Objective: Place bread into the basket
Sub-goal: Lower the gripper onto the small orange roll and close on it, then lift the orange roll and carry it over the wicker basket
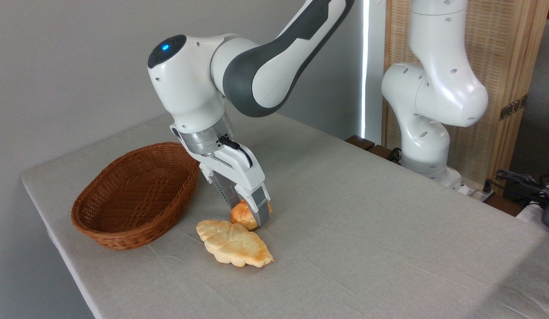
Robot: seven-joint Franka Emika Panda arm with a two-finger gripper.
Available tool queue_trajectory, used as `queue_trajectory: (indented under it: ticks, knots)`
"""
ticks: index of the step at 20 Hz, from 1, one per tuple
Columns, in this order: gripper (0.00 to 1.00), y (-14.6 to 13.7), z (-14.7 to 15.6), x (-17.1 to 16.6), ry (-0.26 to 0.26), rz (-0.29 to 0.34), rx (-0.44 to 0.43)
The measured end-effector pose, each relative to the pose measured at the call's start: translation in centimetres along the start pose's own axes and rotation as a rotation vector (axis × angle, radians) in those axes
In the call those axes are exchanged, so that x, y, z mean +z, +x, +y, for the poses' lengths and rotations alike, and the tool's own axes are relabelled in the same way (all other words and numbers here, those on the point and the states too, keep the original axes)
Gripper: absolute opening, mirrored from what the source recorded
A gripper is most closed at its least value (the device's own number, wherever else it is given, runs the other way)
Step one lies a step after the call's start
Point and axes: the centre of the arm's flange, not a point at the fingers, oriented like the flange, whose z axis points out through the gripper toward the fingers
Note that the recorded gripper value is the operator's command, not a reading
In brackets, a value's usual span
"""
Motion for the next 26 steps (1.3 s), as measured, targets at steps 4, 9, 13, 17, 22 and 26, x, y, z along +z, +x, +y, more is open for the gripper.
queue_trajectory:
  ticks: [4,9,13,17,22,26]
  knots:
    - [0.46,0.0,0.0,0.0,0.0,0.0,0.0]
    - [0.46,0.0,0.0,0.0,0.0,0.0,0.0]
    - [0.46,0.0,0.0,0.0,0.0,0.001,0.0]
    - [0.45,0.2,-0.1,-1.0,0.012,0.018,0.0]
    - [0.44,1.0,0.2,-6.3,0.019,0.14,-0.011]
    - [0.45,1.8,1.0,-10.1,-0.015,0.25,-0.019]
